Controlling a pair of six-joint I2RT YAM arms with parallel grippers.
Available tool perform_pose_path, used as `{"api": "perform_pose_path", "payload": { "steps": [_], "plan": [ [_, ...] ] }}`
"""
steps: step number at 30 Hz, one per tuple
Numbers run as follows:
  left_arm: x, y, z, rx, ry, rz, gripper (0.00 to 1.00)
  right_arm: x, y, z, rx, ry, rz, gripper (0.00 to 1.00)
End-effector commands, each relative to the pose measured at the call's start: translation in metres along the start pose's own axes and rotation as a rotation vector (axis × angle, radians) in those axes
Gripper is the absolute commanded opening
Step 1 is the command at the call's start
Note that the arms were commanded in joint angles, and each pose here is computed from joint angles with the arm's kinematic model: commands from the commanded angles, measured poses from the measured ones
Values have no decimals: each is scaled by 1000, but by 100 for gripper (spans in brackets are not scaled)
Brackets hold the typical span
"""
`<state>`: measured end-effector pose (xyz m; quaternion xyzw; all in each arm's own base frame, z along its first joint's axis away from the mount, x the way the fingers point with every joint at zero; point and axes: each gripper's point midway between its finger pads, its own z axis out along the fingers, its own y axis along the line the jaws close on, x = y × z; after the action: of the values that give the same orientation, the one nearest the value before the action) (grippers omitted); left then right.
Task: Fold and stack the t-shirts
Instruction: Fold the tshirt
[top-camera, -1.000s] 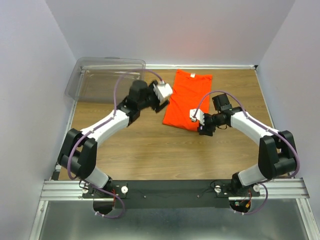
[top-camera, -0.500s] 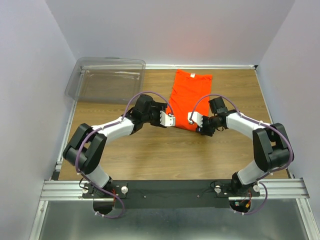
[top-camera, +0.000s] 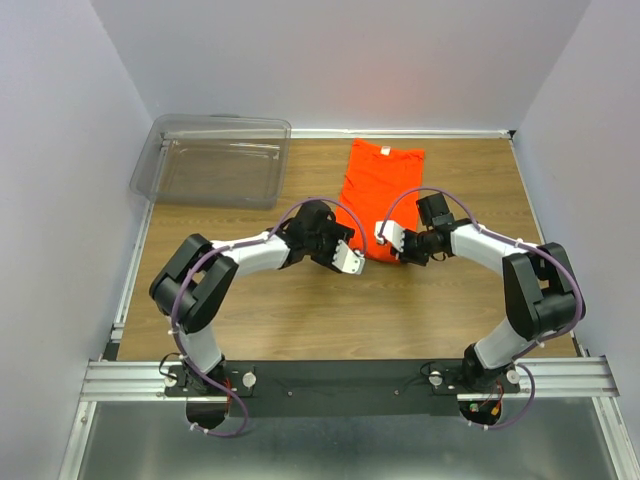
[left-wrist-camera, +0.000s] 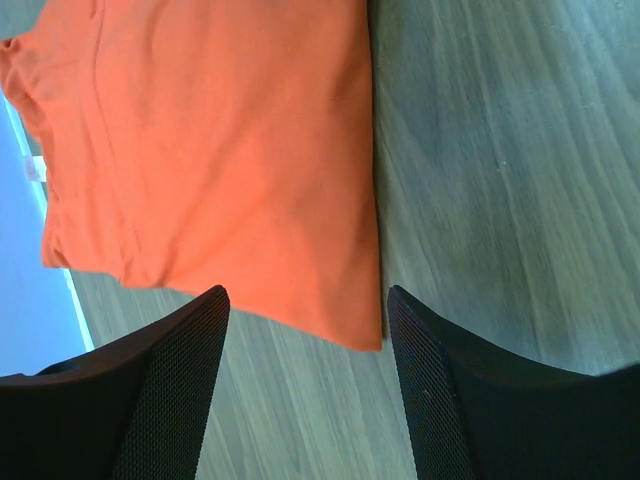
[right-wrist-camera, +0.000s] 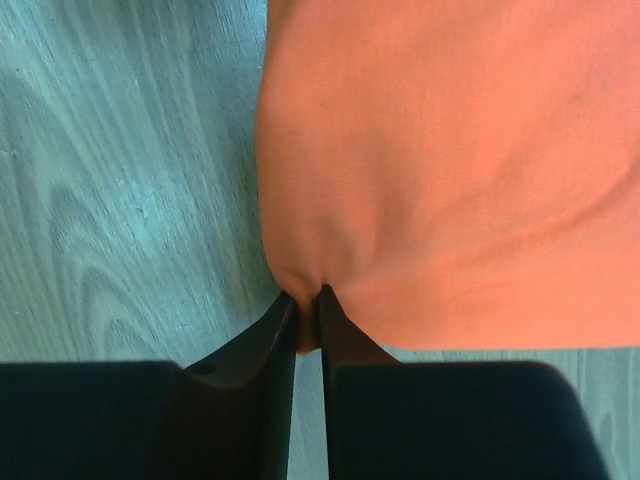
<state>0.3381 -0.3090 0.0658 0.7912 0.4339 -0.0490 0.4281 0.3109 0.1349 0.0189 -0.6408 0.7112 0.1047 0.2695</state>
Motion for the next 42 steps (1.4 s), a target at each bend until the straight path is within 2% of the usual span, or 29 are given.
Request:
{"api": "perform_pose_path", "payload": {
  "steps": [1, 10, 13, 14, 16, 17, 19, 24, 28, 34, 38, 42],
  "plan": [
    [7, -11, 13, 66, 65, 44, 70, 6, 10, 7, -39, 23, 47, 16],
    [21, -18, 26, 101, 122, 51, 61, -4, 13, 1, -63, -8, 71, 11],
    [31, -23, 27, 104, 156, 63, 41, -6, 12, -2, -60, -19, 82, 8],
    [33, -26, 29, 108, 164, 63, 30, -9, 11, -5, -60, -34, 90, 7],
    [38, -26, 30, 99, 186, 65, 20, -10, 10, -7, -61, -44, 102, 7],
    [38, -25, 31, 93, 188, 62, 11, -11, 12, -8, -65, -50, 104, 7],
    [40, -27, 32, 96, 196, 55, 0, -11, 12, -11, -68, -60, 111, 6],
    [16, -19, 24, 59, 125, 71, 0, -15, 18, -22, -98, -87, 115, 3],
    [-23, -21, 7, 53, 34, 112, 0, -24, 28, -41, -138, -101, 63, 1],
    [-79, -81, -3, 253, -66, 84, 0, -30, 68, -76, -251, -108, 19, 1],
    [-110, -107, -13, 371, -111, 41, 0, -31, 80, -96, -230, -94, 35, 1],
    [-107, -78, -19, 255, -109, 38, 0, -34, 56, -109, -126, -51, 70, 0]
  ]
}}
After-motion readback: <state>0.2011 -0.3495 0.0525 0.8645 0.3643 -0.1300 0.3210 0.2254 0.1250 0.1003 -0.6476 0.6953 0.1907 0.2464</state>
